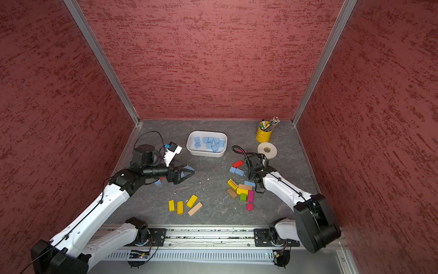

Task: Pick out the blue building blocks
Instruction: Pick up the building block from the center of the board.

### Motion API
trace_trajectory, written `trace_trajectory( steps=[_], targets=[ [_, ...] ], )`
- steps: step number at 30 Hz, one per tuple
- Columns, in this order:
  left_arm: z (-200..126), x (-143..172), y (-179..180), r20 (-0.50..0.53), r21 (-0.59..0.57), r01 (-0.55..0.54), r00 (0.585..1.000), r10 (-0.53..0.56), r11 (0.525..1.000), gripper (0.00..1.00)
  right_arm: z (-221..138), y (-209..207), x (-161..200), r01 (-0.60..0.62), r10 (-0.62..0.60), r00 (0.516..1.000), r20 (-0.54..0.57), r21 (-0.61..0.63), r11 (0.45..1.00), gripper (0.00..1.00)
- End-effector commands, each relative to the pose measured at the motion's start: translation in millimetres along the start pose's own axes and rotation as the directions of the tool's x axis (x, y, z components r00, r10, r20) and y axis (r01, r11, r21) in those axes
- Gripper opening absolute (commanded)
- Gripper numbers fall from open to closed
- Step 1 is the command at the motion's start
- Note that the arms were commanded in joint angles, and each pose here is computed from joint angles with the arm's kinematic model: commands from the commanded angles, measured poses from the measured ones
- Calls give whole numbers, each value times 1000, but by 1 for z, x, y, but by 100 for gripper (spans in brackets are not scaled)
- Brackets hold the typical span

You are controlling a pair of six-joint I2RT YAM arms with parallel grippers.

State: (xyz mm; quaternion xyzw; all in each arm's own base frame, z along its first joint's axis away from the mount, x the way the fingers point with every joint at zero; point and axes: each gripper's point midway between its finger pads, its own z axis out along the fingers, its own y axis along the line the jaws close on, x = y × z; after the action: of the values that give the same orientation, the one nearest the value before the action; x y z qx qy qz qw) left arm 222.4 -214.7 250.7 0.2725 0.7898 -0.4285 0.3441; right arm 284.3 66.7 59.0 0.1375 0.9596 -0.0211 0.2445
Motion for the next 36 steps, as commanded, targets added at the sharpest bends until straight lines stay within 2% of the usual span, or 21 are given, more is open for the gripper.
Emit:
trace_trajectory(
  steps=[1, 13, 32, 36],
  targets=[
    [-5, -6, -8, 17, 11, -37, 999, 37, 999, 100, 9, 4, 1, 14, -14, 1000, -7, -23, 1000, 97],
    [-5, -4, -8, 15, 5, -35, 999, 35, 999, 100, 26, 6, 4, 22, -23, 999, -33, -38, 999, 84],
    [-5, -3, -7, 13, -2, -37, 999, 37, 999, 100, 44, 6, 17, 38, -41, 996, -82, -27, 999, 70],
    [-6, -3, -7, 14, -3, -36, 999, 36, 999, 100, 44, 6, 16, 37, -39, 996, -81, -29, 999, 64]
  ],
)
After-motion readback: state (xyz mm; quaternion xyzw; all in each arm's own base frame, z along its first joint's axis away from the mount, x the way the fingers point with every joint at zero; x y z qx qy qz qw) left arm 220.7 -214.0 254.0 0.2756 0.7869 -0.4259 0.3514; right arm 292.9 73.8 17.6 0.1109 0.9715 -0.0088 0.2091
